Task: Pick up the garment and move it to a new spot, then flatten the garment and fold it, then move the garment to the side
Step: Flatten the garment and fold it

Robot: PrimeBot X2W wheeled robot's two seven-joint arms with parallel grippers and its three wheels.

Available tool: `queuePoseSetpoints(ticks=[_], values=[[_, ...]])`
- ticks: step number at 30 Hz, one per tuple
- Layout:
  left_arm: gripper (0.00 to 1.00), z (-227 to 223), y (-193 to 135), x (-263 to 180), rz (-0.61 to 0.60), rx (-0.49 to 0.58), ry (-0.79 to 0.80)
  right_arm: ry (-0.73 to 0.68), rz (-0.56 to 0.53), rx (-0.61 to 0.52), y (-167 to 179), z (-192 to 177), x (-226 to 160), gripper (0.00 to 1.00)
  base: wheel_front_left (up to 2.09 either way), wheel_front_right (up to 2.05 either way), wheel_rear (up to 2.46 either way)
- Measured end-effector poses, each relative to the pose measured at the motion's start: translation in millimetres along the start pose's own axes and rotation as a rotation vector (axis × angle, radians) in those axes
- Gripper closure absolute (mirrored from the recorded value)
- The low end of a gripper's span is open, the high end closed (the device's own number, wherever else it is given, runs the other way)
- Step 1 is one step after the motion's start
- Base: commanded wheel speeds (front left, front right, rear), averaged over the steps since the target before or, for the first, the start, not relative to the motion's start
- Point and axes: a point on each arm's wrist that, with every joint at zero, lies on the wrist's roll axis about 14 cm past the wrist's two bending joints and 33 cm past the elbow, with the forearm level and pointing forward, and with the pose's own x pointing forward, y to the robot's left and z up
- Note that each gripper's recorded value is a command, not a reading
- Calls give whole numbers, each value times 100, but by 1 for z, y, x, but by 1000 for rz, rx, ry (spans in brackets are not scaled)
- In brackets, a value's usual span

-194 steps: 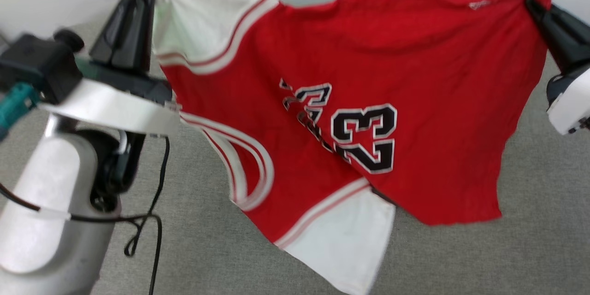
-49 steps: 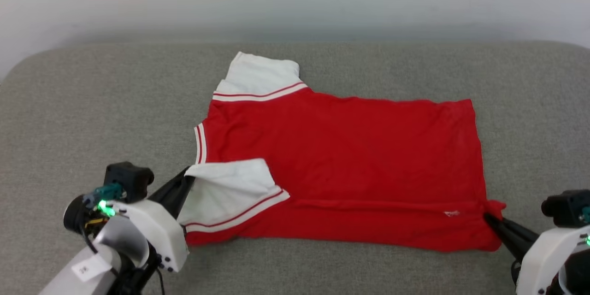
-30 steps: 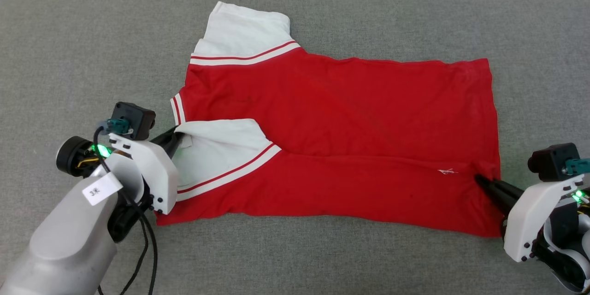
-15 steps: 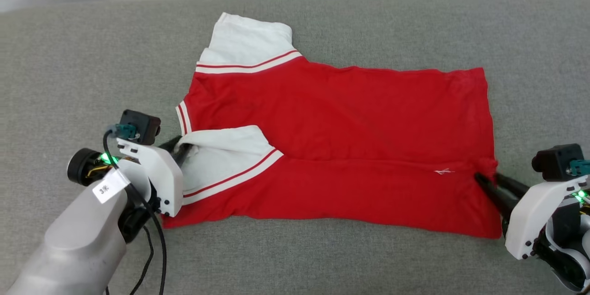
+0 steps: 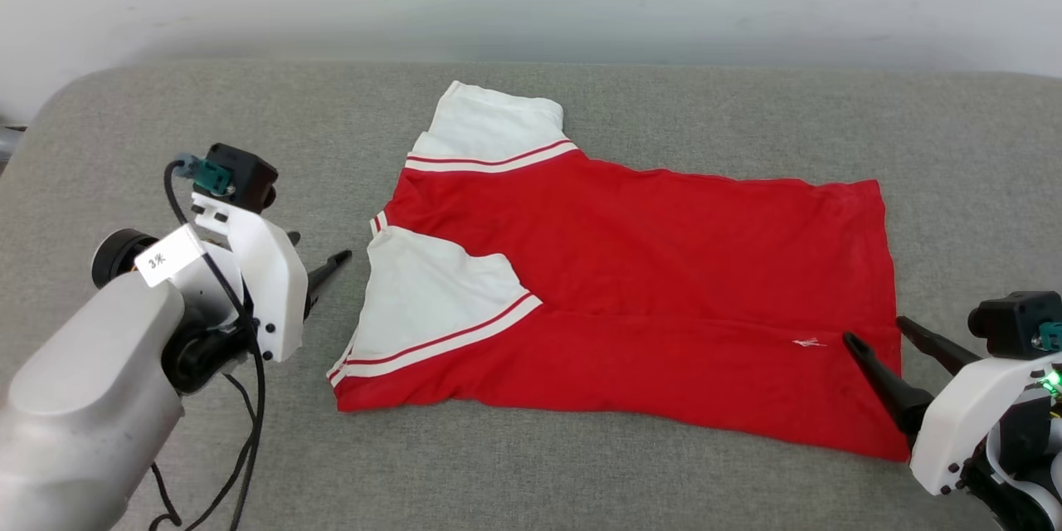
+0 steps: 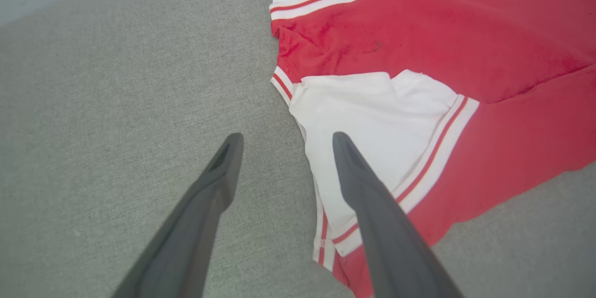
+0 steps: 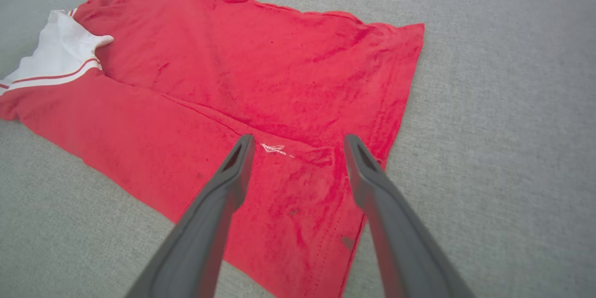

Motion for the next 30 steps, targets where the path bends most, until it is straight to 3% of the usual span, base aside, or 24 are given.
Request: queuePoseSetpoints(ticks=[14, 30], values=[[0, -53, -29, -20, -130, -19, 408, -12, 12, -2, 10, 4, -2, 0, 0, 0, 0], [0, -119, -33, 1, -138, 0, 625, 7, -15, 20, -3, -4, 3, 0, 0, 0, 0]])
